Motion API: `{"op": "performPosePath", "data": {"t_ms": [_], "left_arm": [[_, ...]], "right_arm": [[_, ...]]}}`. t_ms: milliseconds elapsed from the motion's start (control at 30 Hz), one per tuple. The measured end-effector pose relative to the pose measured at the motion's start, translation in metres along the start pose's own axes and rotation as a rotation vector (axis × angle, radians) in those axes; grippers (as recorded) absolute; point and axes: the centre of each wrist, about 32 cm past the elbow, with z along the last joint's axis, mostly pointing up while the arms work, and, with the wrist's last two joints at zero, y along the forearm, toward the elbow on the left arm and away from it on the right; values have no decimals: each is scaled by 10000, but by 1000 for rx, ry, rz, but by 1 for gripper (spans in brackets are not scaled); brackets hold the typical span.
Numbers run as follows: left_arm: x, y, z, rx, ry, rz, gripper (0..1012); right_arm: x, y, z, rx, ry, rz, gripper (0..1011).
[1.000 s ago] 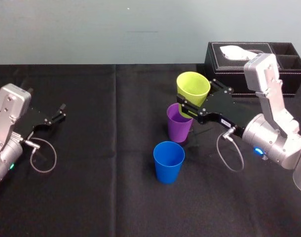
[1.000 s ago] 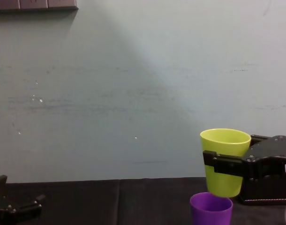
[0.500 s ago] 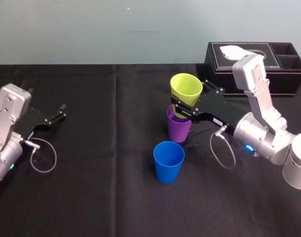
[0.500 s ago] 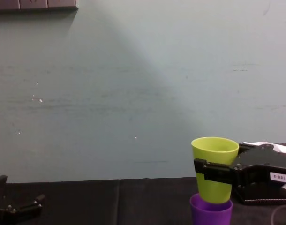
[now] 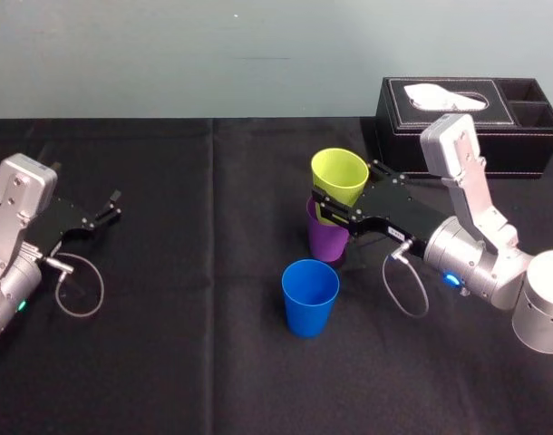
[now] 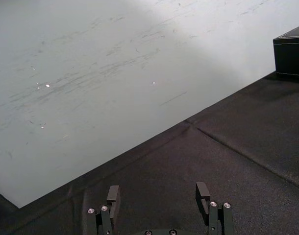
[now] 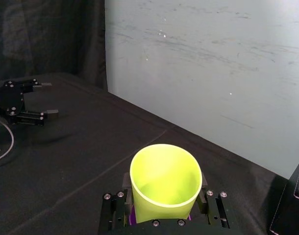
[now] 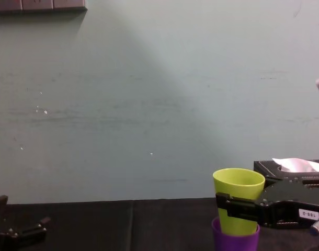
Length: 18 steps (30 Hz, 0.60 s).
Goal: Stack the three plastic cups sequentially using one hand.
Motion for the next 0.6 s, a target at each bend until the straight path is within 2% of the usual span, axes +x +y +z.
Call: {"op": "performPosePath", "data": {"t_ms": [600], "left_arm": [[0, 0, 0, 0, 0, 0, 1011]], "right_arm": [[0, -2, -88, -6, 7, 8, 739]]}}
